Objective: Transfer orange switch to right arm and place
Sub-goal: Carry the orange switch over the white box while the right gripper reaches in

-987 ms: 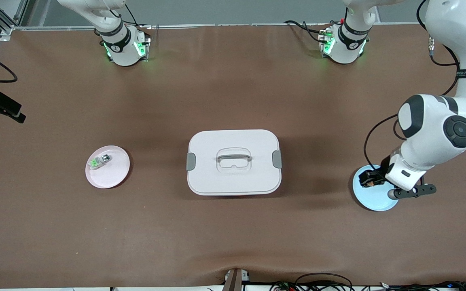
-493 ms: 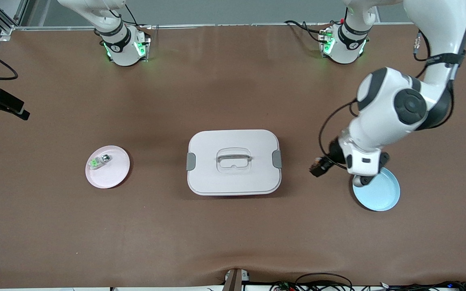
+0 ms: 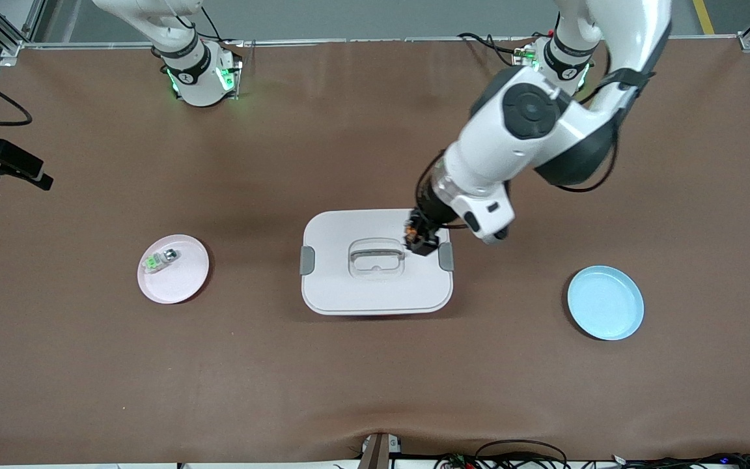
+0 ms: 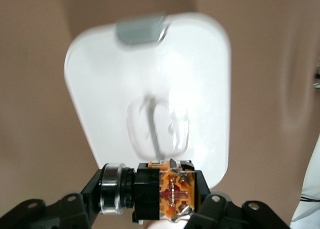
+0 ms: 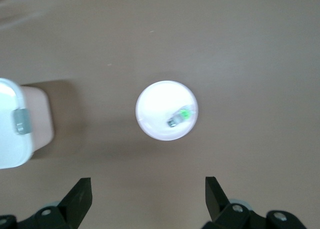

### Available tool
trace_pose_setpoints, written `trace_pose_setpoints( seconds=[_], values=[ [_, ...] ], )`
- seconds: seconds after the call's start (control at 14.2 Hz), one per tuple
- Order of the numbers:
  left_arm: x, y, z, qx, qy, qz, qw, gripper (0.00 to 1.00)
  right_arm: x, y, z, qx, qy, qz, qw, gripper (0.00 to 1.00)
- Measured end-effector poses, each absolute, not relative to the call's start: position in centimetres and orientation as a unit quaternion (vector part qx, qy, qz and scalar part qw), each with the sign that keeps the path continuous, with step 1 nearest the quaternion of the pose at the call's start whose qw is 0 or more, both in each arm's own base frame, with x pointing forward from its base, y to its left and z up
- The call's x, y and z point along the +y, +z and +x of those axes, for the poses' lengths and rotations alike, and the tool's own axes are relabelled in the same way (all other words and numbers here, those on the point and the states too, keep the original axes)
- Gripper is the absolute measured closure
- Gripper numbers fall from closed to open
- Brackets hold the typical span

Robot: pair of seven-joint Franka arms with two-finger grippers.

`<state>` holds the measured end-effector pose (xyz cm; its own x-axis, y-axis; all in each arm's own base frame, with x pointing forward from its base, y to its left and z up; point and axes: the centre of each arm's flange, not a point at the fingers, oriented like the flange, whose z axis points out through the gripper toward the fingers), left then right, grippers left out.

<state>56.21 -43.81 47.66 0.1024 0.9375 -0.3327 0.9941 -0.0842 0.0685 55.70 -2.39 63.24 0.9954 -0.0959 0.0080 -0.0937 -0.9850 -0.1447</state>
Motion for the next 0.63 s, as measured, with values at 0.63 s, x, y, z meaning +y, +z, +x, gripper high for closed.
trace_pose_setpoints(
  seconds=[0.63],
  values=[
    [-52.7, 49.5, 51.5, 0.724, -0.15, 0.653, 0.166, 0.28, 7.7, 53.6, 53.8, 0.048, 0.016, -0.937, 0.345, 0.0]
  ],
)
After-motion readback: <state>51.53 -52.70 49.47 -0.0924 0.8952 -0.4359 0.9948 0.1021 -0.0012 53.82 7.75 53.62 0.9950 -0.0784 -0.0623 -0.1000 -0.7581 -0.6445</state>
